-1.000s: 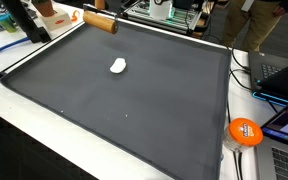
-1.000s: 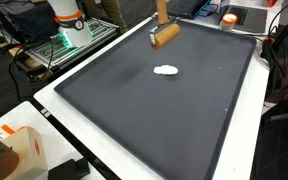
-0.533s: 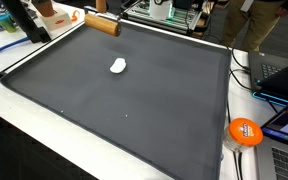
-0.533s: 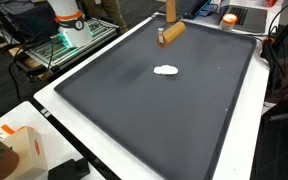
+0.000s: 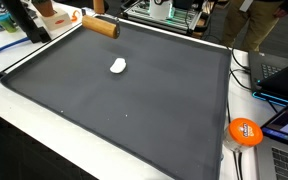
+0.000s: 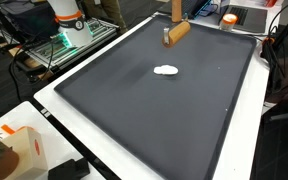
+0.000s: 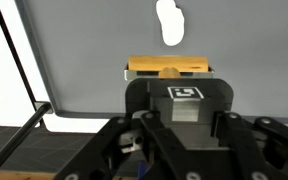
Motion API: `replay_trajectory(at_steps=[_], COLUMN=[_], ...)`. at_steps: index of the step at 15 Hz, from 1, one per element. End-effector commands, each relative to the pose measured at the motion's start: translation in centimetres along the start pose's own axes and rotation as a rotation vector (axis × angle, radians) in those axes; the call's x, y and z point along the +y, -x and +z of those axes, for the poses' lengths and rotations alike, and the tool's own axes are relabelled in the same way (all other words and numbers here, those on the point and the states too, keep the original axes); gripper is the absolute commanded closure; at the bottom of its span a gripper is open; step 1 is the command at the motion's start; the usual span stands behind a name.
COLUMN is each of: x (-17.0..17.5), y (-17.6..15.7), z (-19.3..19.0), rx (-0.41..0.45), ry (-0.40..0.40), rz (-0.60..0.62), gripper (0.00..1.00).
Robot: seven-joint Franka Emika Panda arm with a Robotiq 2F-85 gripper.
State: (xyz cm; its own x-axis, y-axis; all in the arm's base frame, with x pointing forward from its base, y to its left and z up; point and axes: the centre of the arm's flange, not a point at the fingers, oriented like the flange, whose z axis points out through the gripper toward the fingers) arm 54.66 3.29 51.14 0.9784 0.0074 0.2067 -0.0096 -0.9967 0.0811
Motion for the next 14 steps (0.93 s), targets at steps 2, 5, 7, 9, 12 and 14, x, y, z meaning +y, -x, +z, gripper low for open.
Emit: replay_trajectory(at_steps=[2,5,7,9,12,14], x=[0.4,0.5,0.4,0.2,0.0,0.0], y=[-1.1,-2.6,-3.8,-4.7,-5.7,-6.3], z=[0.1,0.3,-0.1,-0.4,-0.5,-0.5], rx=[-0.047,-0.105,-0.118,-0.125,-0.15,-0.164], ry=[-0.004,-0.021,-0.042,-0.052,-0.052,-0.051], rz=[0.007,0.002,0.009,0.011,0.026,0.04], gripper=[0.78,0.78,0.78,0.78,0.78,0.78])
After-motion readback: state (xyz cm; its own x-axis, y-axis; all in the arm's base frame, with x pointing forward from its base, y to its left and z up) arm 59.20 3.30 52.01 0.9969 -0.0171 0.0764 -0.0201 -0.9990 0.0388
